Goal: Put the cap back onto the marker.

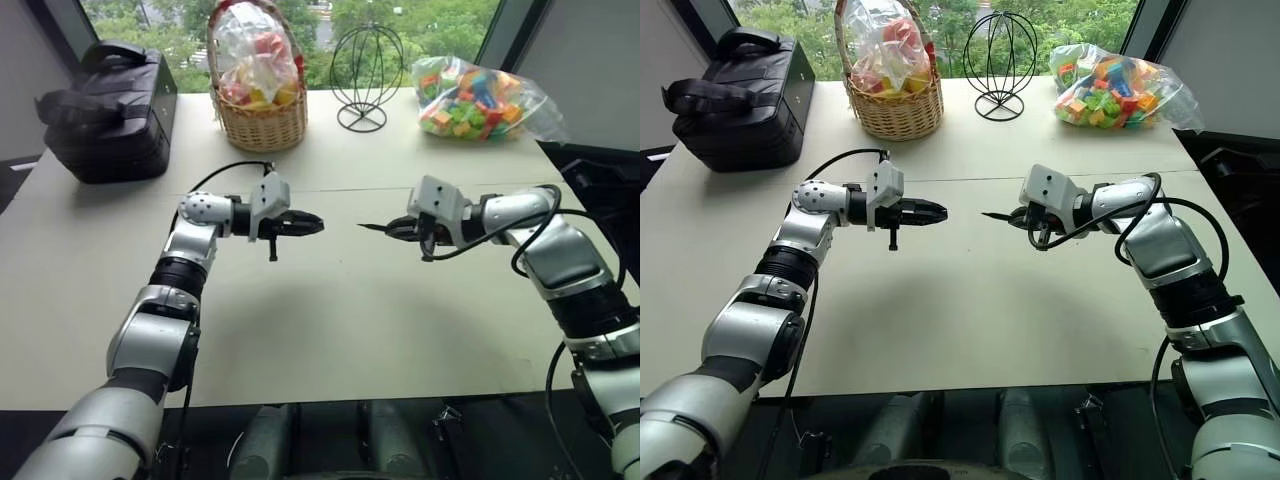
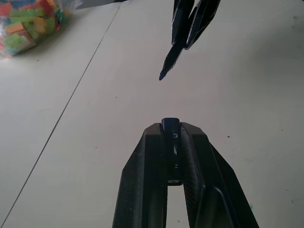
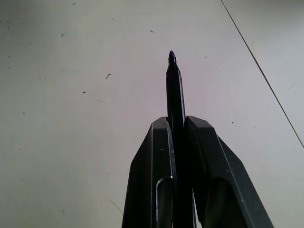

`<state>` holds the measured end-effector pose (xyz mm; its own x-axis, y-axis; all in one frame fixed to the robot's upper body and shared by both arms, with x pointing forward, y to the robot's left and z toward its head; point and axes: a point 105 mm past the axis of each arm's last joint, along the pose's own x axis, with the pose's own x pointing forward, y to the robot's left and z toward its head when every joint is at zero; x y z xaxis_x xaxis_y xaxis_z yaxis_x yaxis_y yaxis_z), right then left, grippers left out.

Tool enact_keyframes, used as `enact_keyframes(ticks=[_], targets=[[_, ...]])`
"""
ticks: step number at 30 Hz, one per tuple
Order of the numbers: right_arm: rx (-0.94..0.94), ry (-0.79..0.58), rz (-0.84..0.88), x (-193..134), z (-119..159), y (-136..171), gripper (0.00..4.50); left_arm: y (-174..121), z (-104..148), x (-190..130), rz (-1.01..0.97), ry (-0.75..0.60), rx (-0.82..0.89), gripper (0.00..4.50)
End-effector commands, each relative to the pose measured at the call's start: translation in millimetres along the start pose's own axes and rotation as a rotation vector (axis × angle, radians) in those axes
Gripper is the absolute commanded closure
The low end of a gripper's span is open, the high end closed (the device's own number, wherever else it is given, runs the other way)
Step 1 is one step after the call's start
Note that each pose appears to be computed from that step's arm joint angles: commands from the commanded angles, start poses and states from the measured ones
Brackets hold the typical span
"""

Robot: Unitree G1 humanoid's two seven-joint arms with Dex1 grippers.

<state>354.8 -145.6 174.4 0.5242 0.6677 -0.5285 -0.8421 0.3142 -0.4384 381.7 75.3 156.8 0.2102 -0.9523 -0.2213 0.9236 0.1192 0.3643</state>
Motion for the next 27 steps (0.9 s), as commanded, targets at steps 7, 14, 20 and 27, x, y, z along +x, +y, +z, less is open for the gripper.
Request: enact_keyframes(ticks=[7, 14, 20, 27], targets=[[-0.042, -0.073, -0.014, -5.9, 28.8, 1.0, 4.5, 6.3, 13.1, 14.6, 0.002, -0.027, 0.051, 4.47], [-0.036, -0.085, -0.009, -4.4, 32.9, 3.3, 4.5, 6.4, 16.2, 23.1, 0.001, -0.044, 0.054, 4.47], [-0.03, -0.09, -0.008, -2.9, 33.9, 4.0, 4.5, 3.6, 16.3, 27.5, -0.009, -0.053, 0.052, 4.47], [-0.025, -0.096, 0.005, -0.2, 34.8, 7.7, 4.5, 0.5, 16.6, 32.3, -0.021, -0.061, 0.047, 4.47]])
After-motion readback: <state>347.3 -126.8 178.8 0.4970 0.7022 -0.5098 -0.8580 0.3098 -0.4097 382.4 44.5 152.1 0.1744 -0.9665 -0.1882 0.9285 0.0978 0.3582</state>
